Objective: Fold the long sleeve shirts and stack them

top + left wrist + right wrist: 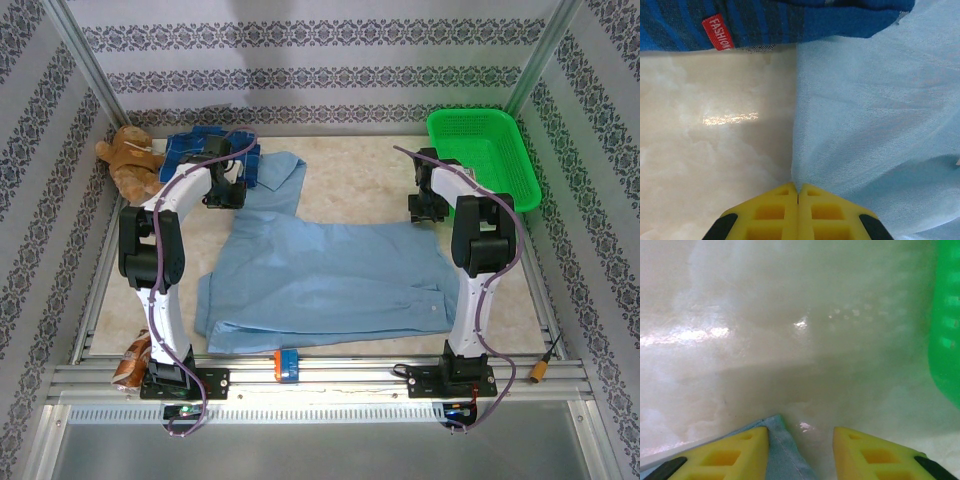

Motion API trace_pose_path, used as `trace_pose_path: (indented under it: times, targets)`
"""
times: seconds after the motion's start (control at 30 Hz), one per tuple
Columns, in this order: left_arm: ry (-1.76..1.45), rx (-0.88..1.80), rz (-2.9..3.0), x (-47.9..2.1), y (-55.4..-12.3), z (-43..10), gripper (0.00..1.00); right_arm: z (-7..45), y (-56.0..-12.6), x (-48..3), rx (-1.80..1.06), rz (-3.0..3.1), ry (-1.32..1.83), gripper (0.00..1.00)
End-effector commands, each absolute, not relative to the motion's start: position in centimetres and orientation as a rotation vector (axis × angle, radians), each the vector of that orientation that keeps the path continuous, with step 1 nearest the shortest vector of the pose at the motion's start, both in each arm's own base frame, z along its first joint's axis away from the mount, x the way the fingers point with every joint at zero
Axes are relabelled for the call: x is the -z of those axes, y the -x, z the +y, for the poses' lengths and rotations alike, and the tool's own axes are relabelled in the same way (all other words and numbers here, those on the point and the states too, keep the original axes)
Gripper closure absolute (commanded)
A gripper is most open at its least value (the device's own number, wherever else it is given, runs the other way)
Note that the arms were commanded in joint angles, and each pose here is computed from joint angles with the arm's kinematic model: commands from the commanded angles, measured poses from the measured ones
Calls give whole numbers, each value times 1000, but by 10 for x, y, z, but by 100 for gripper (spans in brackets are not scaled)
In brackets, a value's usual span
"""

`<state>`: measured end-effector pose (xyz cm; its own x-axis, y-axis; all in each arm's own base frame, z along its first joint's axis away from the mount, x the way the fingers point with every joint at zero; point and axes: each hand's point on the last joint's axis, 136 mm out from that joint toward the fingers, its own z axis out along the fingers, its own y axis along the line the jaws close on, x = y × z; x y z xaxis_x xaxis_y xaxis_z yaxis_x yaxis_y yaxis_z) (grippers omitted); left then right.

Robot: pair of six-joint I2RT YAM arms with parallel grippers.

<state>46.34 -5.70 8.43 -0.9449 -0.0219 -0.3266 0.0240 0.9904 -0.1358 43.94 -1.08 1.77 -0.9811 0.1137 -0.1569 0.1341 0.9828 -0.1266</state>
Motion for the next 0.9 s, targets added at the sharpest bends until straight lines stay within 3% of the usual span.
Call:
trace_pose_path:
  times: [0.0,0.3,0.87]
  targets:
    - [-28,187,2745,-104,-465,-56,100,-7,-442,-8,125,3004,-184,65]
    - [-31,186,2737,-106,-464,-56,100,-7,-448,-15,46,2974,-241,100]
    - [-65,258,2620,-143,-458,-64,100,-6,-441,-76,30,2806,-144,100]
